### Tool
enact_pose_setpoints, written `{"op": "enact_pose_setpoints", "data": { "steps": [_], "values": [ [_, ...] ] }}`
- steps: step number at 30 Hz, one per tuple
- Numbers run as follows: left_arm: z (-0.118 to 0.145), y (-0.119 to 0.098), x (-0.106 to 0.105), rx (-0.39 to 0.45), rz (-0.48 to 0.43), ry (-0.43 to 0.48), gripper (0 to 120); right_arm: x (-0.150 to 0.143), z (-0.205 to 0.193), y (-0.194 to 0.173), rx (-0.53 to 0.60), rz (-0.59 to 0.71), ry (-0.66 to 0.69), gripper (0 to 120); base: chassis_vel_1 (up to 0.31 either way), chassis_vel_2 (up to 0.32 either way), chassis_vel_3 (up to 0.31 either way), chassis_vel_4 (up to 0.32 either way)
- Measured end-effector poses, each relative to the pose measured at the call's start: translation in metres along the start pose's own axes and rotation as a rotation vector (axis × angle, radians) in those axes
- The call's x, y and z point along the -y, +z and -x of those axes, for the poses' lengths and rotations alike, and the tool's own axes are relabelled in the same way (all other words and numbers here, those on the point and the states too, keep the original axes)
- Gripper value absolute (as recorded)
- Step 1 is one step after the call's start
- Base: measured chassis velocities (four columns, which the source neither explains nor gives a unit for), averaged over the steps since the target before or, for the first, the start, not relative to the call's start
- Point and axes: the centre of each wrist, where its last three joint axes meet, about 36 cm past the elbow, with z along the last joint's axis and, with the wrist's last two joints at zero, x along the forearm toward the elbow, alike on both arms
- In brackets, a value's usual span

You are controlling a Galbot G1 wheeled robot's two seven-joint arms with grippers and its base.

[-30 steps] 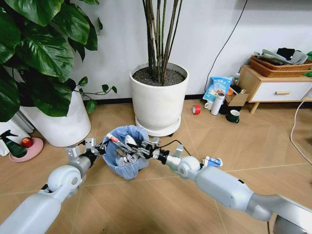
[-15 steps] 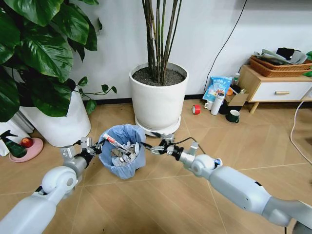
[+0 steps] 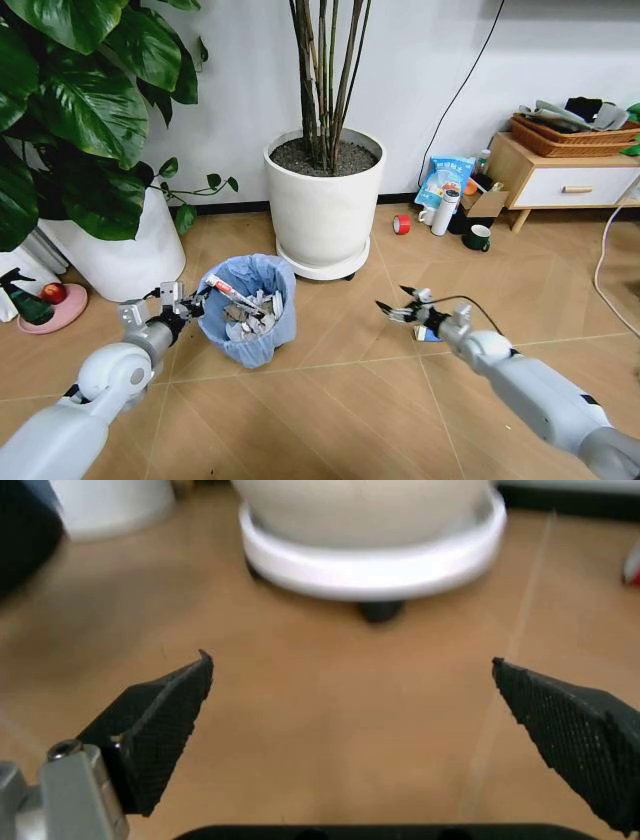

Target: Pick up the trash bin and place the garbage on the floor into it.

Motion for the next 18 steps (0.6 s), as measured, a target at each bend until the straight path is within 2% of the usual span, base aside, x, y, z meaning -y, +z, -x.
{"op": "enact_pose_setpoints", "data": {
  "steps": [3, 9, 18],
  "values": [
    [0.0, 0.0, -0.002, 0.002, -0.003, -0.006, 0, 0.026, -0.025, 0.018, -0.096, -0.033, -0.001, 100, 0.0, 0.0, 0.0, 0.0],
    [0.002, 0.0, -0.003, 0.002, -0.008, -0.01, 0, 0.053, -0.041, 0.028, -0.197, -0.065, 0.029, 100, 0.0, 0.0, 0.0, 0.0],
    [0.002, 0.001, -0.004, 0.004, -0.013, -0.012, 0, 0.071, -0.044, 0.028, -0.292, -0.118, 0.065, 100, 0.0, 0.0, 0.0, 0.0]
  ]
}}
